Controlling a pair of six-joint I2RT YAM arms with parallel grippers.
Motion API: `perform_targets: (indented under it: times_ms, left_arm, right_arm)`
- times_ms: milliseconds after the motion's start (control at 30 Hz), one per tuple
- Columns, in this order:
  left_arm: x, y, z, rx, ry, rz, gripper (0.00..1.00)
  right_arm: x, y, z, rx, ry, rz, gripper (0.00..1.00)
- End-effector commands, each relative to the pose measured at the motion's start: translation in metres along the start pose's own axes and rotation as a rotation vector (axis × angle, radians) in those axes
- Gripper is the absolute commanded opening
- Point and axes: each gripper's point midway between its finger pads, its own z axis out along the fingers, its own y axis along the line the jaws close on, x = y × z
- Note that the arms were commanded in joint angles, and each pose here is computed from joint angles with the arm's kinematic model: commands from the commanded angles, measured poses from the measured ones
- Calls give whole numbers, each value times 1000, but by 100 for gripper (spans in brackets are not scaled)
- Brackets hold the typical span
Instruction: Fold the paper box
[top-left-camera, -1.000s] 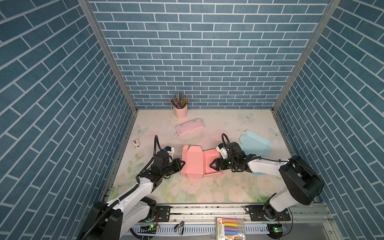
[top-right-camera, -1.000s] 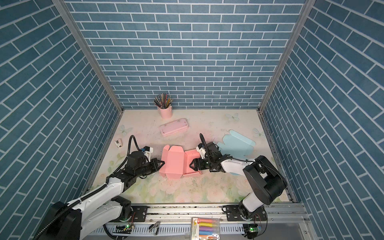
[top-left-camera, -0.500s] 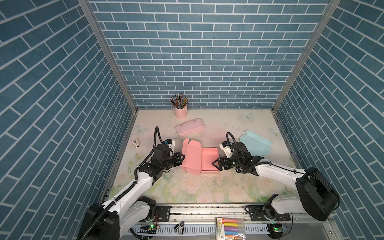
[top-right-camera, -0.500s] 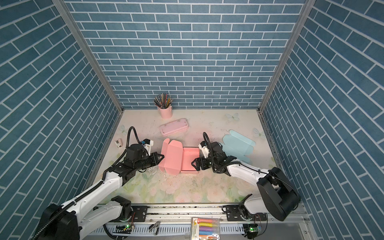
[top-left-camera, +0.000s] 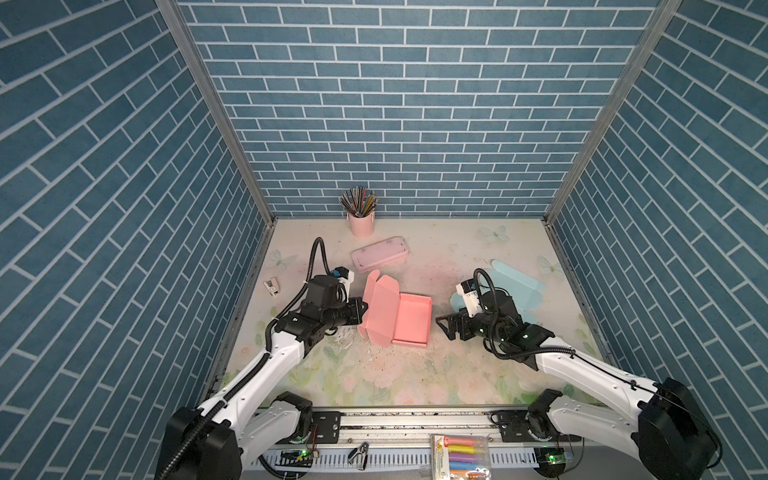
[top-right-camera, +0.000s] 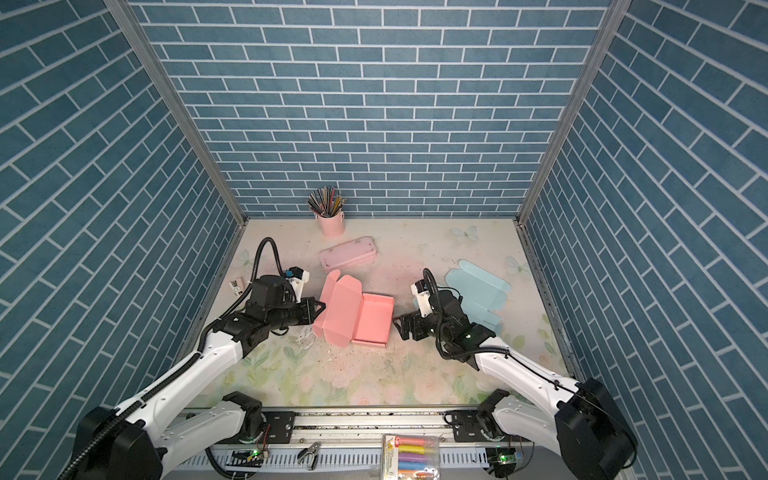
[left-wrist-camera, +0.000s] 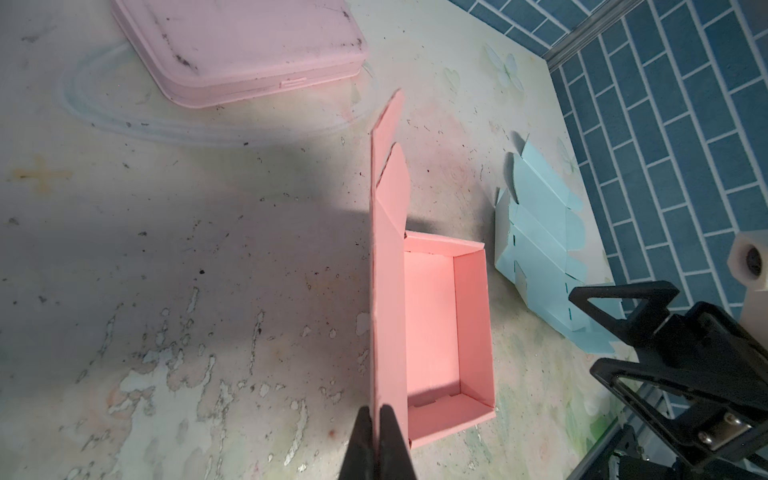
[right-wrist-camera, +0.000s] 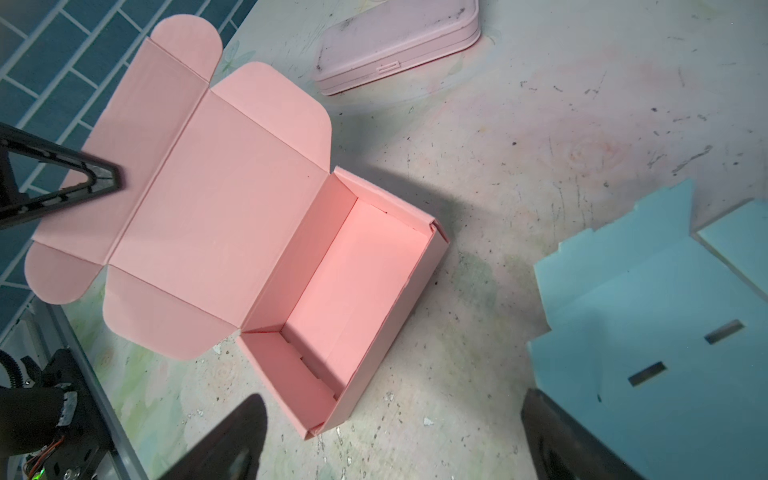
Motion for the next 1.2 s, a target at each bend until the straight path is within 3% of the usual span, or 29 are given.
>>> perform_targets:
  times_ms: [0, 300, 467, 700, 1167]
  left_arm:
    - [2, 4, -5, -36, 38, 68, 0]
    - [0, -9, -7, 23, 63, 109, 0]
    - [1, -21, -10, 70, 102, 157, 0]
    - [-5, -44, -19, 131, 132, 229, 0]
    - [-1, -57, -16, 163, 206, 324, 0]
  right_arm:
    - [-14, 0, -10, 23, -48, -79, 96]
    - [-43, 24, -20, -71, -185, -253, 98]
    - [-63, 50, -12, -195, -244, -366, 97]
    - [-87, 69, 6, -406, -243, -471, 96]
    - [-99, 49, 46, -587, -93, -551, 93]
